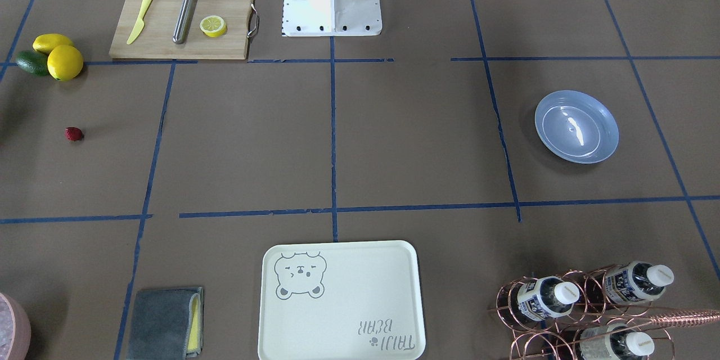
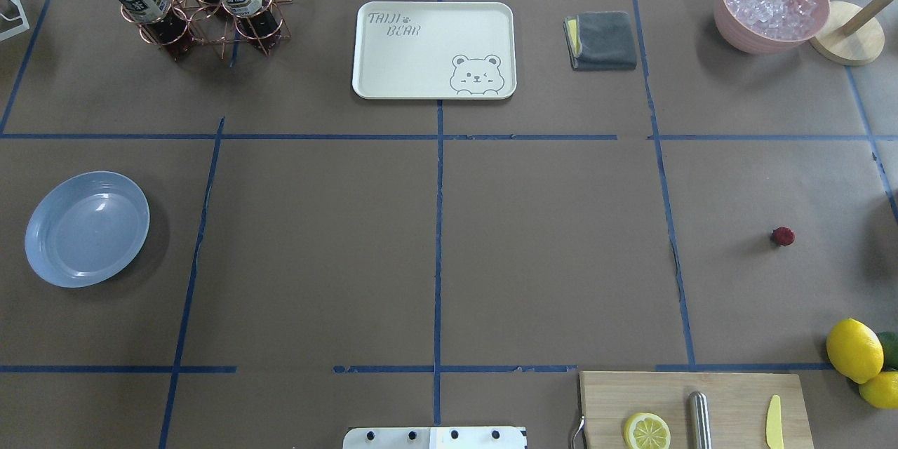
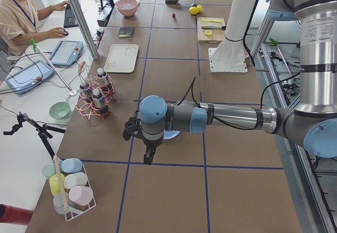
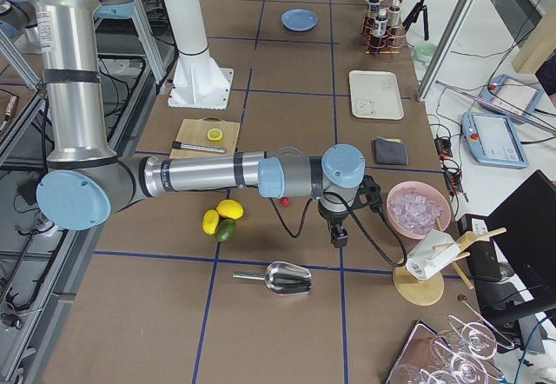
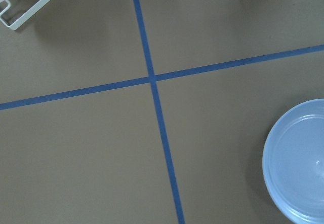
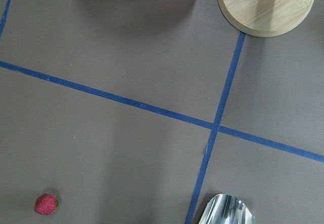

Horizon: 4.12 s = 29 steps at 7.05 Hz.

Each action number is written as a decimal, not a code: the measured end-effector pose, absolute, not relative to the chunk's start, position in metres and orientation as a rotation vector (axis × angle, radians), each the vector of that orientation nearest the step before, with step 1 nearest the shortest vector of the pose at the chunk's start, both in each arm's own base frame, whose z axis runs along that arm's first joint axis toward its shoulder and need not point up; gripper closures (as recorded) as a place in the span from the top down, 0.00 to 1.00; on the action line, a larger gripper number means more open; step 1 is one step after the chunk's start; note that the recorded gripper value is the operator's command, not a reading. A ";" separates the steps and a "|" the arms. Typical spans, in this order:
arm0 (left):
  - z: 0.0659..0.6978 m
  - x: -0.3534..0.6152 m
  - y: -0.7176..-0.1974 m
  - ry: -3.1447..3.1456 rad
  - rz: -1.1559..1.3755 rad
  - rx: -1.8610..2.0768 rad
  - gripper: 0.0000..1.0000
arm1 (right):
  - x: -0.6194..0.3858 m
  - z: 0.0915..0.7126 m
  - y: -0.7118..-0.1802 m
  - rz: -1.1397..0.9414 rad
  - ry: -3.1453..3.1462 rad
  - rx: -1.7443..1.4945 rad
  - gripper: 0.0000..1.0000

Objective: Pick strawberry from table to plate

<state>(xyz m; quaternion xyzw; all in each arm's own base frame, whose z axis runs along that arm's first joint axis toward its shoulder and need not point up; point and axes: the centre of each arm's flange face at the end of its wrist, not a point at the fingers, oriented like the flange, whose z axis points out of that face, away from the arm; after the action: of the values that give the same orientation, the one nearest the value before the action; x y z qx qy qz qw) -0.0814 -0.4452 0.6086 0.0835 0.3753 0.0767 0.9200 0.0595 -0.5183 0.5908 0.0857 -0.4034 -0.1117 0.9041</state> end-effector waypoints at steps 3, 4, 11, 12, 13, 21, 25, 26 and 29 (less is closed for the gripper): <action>0.578 -0.081 -0.443 0.766 0.184 0.211 1.00 | 0.061 0.592 -0.515 -0.224 -0.833 0.177 1.00; 0.576 -0.080 -0.442 0.765 0.186 0.212 1.00 | 0.061 0.593 -0.514 -0.223 -0.835 0.177 1.00; 0.561 -0.080 -0.440 0.778 0.192 0.242 1.00 | 0.019 0.596 -0.468 -0.252 -0.858 0.197 1.00; 0.559 -0.080 -0.442 0.776 0.195 0.252 1.00 | 0.003 0.599 -0.450 -0.235 -0.867 0.202 1.00; 0.558 -0.080 -0.443 0.774 0.201 0.268 1.00 | -0.017 0.600 -0.436 -0.212 -0.882 0.204 1.00; 0.607 0.076 -0.455 0.924 0.319 0.214 1.00 | -0.070 0.582 -0.423 -0.098 -0.951 0.169 1.00; 0.647 0.146 -0.441 0.942 0.351 0.138 1.00 | -0.071 0.578 -0.424 -0.102 -0.953 0.176 1.00; 0.659 0.154 -0.443 0.930 0.355 0.146 0.97 | -0.071 0.579 -0.424 -0.102 -0.952 0.175 1.00; 0.666 0.173 -0.449 0.929 0.375 0.154 0.79 | -0.070 0.580 -0.424 -0.100 -0.951 0.174 1.00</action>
<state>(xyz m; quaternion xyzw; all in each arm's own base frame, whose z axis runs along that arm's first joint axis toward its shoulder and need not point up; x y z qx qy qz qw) 0.1734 -0.4485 0.6663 0.0740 0.4450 0.1797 0.8742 -0.0704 -0.4237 0.5799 0.0837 -0.4572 -0.0482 0.8841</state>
